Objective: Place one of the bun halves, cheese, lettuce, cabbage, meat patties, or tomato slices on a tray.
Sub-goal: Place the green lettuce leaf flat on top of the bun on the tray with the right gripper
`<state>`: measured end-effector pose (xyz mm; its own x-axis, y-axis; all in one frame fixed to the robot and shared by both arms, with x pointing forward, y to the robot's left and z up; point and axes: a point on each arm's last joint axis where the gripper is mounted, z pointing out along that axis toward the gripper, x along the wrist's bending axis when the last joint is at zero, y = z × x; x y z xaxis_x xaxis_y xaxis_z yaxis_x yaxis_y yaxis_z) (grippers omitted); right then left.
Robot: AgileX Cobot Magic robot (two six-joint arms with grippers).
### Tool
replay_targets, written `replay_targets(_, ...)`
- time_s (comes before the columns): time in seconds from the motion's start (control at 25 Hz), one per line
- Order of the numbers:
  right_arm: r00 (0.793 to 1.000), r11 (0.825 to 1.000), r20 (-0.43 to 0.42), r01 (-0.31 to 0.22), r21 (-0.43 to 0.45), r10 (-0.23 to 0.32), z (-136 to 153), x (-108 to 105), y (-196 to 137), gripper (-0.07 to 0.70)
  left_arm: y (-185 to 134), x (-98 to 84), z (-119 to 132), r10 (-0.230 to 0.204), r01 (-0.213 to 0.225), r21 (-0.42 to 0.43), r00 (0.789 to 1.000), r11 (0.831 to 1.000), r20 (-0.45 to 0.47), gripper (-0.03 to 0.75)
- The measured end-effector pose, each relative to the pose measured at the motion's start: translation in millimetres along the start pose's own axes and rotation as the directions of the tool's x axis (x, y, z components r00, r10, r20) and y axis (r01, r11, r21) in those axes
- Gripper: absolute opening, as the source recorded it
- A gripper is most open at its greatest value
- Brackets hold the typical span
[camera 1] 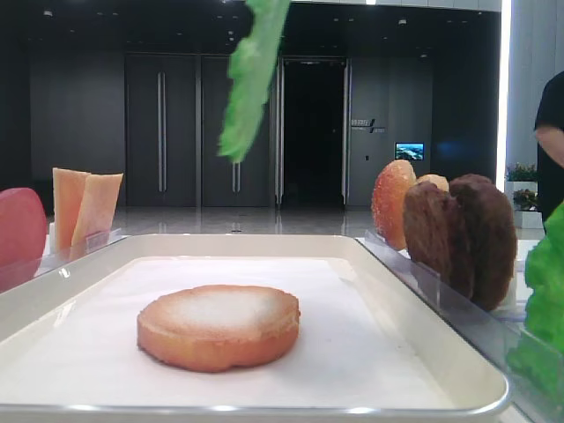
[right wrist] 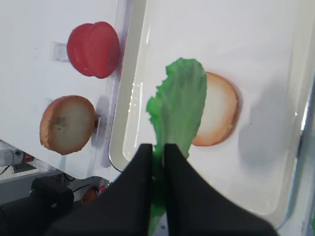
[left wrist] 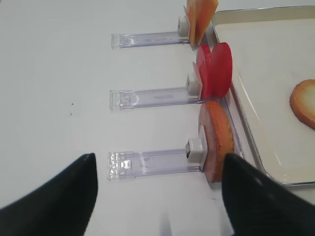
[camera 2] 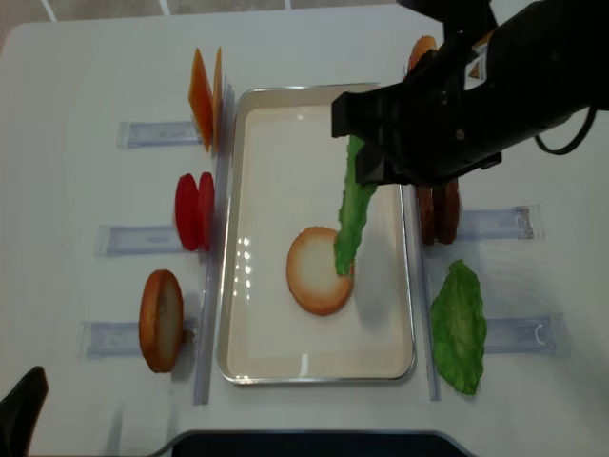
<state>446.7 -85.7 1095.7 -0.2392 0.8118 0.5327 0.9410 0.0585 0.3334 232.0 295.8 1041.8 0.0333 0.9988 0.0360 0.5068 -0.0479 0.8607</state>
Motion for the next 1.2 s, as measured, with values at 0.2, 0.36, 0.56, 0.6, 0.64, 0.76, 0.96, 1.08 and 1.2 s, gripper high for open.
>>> replay_targets(0.2, 0.999, 1.0, -0.05, 0.001, 0.023, 0.0, 36, 7, 3, 0.062, 0, 0.0, 0, 0.0, 0.0, 0.0, 1.0, 1.0, 0.0, 0.551)
replay_targets(0.36, 0.998, 0.999, -0.059, -0.014, 0.034, 0.016, 61, 7, 4, 0.062, 0, 0.0, 0, 0.0, 0.0, 0.0, 1.0, 1.0, 0.0, 0.526)
replay_targets(0.56, 0.998, 0.998, -0.051, -0.022, 0.065, 0.025, 85, 3, 4, 0.062, 0, 0.0, 0, 0.0, 0.0, 0.0, 1.0, 1.0, 0.0, 0.492)
replay_targets(0.6, 0.998, 0.998, -0.057, -0.023, 0.066, 0.027, 89, 3, 4, 0.062, 0, 0.0, 0, 0.0, 0.0, 0.0, 1.0, 1.0, 0.0, 0.484)
replay_targets(0.64, 0.998, 0.998, -0.061, -0.022, 0.065, 0.026, 91, 3, 5, 0.062, 0, 0.0, 0, 0.0, 0.0, 0.0, 1.0, 1.0, 0.0, 0.478)
replay_targets(0.76, 0.996, 0.998, -0.085, -0.028, 0.056, 0.033, 94, 5, 6, 0.062, 0, 0.0, 0, 0.0, 0.0, 0.0, 1.0, 1.0, 0.0, 0.457)
replay_targets(0.96, 0.994, 0.999, -0.101, -0.03, 0.034, 0.034, 94, 6, 8, 0.062, 0, -0.1, 0, 0.0, 0.0, 0.0, 1.0, 1.0, 0.001, 0.426)
replay_targets(1.08, 0.995, 0.999, -0.097, -0.03, 0.035, 0.033, 97, 5, 8, 0.062, 0, -0.1, 0, -0.001, 0.001, 0.0, 1.0, 1.0, 0.002, 0.401)
replay_targets(1.2, 0.995, 0.998, -0.091, -0.041, 0.048, 0.045, 104, 2, 8, 0.062, 0, -0.1, 0, -0.001, 0.001, 0.0, 1.0, 1.0, 0.002, 0.382)
